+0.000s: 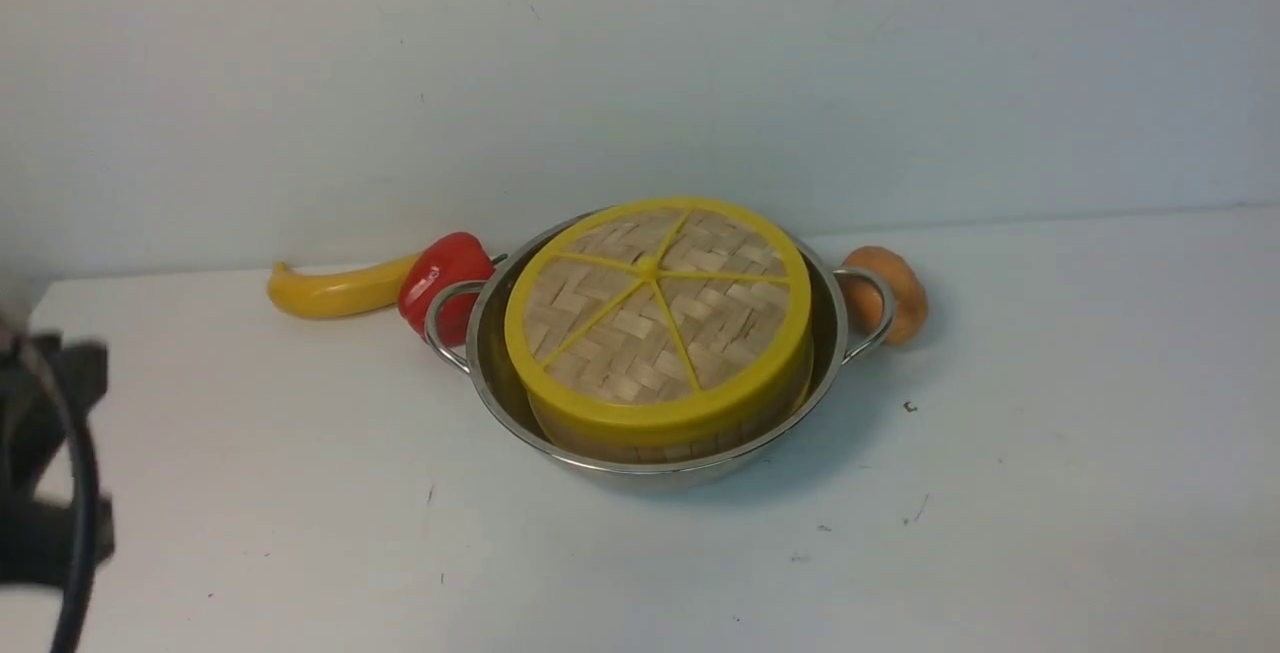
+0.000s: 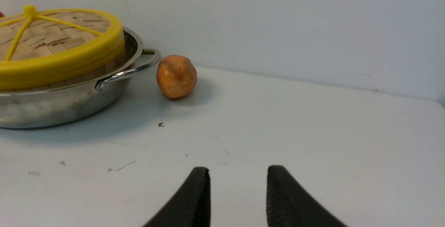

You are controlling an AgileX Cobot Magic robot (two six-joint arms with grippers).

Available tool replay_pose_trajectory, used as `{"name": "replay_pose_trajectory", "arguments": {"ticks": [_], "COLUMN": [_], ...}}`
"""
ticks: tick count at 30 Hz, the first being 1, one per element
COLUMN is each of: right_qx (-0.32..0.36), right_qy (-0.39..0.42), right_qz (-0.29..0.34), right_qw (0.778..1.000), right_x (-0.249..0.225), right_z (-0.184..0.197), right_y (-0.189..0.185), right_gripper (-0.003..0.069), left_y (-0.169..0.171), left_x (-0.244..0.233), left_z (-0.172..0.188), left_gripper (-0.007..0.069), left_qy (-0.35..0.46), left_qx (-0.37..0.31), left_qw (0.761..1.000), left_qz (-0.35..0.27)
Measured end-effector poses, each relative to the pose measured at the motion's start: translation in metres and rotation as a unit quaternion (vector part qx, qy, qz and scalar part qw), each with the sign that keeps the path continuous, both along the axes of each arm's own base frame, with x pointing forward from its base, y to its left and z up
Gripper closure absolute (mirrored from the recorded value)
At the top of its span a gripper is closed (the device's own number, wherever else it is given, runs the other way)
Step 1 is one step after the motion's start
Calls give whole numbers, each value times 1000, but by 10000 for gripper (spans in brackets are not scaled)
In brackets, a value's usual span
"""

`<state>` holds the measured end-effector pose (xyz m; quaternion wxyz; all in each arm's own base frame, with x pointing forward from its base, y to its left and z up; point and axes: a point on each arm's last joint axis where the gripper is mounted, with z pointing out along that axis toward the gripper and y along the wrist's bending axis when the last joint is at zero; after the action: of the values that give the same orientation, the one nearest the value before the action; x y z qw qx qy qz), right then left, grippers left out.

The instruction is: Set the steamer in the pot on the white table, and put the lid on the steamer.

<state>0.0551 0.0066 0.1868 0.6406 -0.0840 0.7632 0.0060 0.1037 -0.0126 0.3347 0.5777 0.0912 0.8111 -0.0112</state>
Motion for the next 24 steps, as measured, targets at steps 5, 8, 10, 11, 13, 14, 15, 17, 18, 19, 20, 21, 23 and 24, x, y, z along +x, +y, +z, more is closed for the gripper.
{"name": "replay_pose_trajectory", "arguments": {"ticks": [5, 8, 10, 11, 13, 14, 15, 17, 18, 19, 20, 21, 23, 24], "right_qx": [0, 0, 0, 0, 0, 0, 0, 0, 0, 0, 0, 0, 0, 0], "right_qy": [0, 0, 0, 0, 0, 0, -1, 0, 0, 0, 0, 0, 0, 0], "right_qz": [0, 0, 0, 0, 0, 0, 0, 0, 0, 0, 0, 0, 0, 0], "right_qw": [1000, 1000, 1000, 1000, 1000, 1000, 1000, 1000, 1000, 1000, 1000, 1000, 1000, 1000], "right_x": [0, 0, 0, 0, 0, 0, 0, 0, 0, 0, 0, 0, 0, 0], "right_z": [0, 0, 0, 0, 0, 0, 0, 0, 0, 0, 0, 0, 0, 0], "right_y": [0, 0, 0, 0, 0, 0, 0, 0, 0, 0, 0, 0, 0, 0], "right_gripper": [410, 410, 410, 410, 410, 410, 410, 410, 410, 410, 410, 410, 410, 410], "left_y": [7, 8, 9, 9, 10, 10, 10, 10, 10, 10, 10, 10, 10, 10], "left_x": [-35, -46, -50, -52, -56, -55, -55, -54, -53, -53, -52, -52, -51, -51], "left_z": [-52, -75, -88, -91, -110, -115, -121, -128, -135, -135, -144, -147, -155, -158], "left_gripper": [502, 502, 502, 501, 500, 500, 500, 500, 500, 500, 500, 500, 499, 499], "left_qy": [-49, -69, -74, -78, -80, -77, -71, -61, -49, -49, -34, -28, -15, -11], "left_qx": [15, 21, 26, 28, 38, 39, 42, 44, 44, 44, 44, 44, 44, 45], "left_qw": [998, 997, 996, 996, 996, 996, 996, 997, 997, 997, 998, 998, 998, 998], "left_qz": [26, 29, 30, 30, 32, 32, 32, 31, 31, 31, 31, 30, 30, 30]}}
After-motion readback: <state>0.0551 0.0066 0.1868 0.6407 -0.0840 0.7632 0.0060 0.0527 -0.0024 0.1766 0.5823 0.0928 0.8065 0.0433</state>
